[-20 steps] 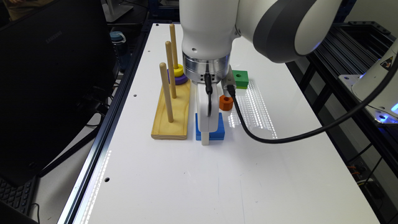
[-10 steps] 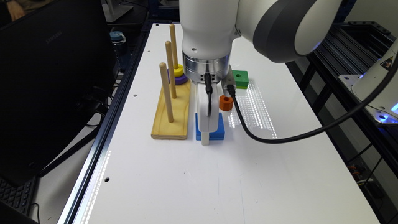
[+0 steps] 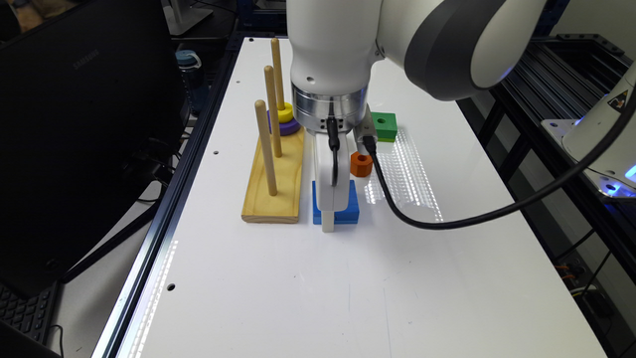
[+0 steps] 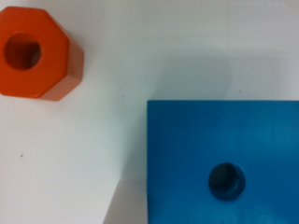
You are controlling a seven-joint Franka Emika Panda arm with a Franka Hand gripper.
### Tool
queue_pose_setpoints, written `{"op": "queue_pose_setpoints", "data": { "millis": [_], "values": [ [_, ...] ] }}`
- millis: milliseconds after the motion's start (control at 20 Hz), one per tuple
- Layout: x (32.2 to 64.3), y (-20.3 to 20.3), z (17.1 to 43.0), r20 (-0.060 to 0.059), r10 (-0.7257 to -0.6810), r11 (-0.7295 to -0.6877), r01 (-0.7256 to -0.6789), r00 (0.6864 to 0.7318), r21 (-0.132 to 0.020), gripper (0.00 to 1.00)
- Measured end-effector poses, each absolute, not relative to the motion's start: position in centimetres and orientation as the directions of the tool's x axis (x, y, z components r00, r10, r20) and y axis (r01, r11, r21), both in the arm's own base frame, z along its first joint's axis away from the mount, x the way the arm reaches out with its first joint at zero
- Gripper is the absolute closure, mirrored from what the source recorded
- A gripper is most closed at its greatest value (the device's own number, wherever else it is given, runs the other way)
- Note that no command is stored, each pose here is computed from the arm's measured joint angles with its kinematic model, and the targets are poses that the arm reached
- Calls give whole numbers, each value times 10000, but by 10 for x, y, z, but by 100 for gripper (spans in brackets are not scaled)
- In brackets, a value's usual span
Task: Pick up blue block.
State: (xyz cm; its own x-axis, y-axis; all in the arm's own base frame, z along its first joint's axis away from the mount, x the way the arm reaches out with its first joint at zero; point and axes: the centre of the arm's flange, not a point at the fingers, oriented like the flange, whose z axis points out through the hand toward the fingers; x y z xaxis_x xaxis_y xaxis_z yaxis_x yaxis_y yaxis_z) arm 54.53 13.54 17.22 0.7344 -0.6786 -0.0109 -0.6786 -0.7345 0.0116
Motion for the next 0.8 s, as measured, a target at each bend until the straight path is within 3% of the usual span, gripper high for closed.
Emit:
{"op": "queue_pose_setpoints", "data": {
  "millis": [50,100,800],
  "values": [
    [545,135,172,-109,-6786,-7345,-6785,7344,116,0],
    [545,135,172,-109,-6786,-7345,-6785,7344,116,100],
    [546,136,175,-71,-6784,-7347,-6783,7347,83,100]
  ]
}}
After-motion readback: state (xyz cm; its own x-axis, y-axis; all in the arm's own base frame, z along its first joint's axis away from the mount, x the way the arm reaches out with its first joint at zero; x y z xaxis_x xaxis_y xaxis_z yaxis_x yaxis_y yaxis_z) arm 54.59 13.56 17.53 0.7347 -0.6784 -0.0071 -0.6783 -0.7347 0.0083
